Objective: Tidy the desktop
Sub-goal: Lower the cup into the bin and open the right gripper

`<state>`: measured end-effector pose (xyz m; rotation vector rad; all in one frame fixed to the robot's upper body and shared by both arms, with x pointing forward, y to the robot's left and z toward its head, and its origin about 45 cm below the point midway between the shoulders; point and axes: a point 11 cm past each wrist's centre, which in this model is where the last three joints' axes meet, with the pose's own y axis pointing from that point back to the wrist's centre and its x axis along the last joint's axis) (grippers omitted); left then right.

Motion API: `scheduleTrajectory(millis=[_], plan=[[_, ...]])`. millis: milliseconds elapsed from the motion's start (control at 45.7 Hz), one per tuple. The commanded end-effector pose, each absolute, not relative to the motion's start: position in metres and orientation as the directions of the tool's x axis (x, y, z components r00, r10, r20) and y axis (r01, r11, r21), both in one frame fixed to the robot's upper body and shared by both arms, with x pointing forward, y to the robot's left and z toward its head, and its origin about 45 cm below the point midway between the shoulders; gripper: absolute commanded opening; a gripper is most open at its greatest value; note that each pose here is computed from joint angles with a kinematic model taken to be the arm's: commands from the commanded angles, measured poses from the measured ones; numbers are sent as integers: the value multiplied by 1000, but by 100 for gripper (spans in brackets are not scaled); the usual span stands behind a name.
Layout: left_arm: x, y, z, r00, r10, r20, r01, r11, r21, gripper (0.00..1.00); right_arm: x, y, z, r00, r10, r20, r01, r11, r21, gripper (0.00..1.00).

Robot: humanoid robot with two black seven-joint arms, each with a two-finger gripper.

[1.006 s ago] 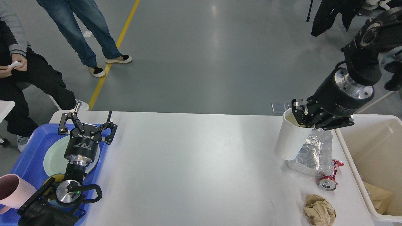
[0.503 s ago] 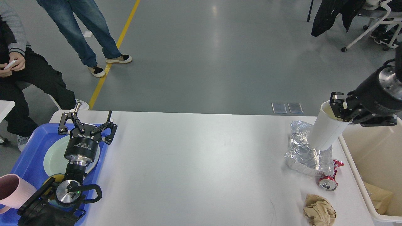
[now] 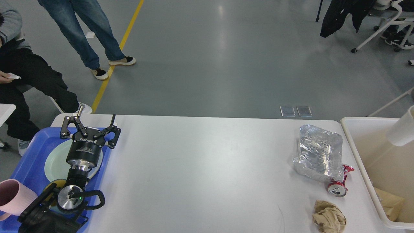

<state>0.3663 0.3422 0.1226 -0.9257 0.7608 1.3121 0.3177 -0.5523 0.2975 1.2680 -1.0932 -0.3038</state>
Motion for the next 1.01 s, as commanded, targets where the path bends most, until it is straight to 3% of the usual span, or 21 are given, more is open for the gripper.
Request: scheduleTrajectory(millis=[0,284,503,744,984], plan=[[366,342,123,122,454,-883,-992,16,-129,96,309,-589,249,464,-729,503,-340,378,861,0],[366,342,123,122,454,-883,-992,16,-129,96,283,-609,128,396,-745,538,-345,422,838,0],[366,342,123,122,454,-883,-991,15,-130,96,273,-592,77,368,-657,658,-406,523,750,0],[367,342,123,124,454,-883,-991,15,-131,96,262,-559,37,373,-574,729,-444,580,683,0],[367,342,123,124,454,-883,-991,15,-131,96,258,-556,33,377,-576,726,-441,578,687,0]])
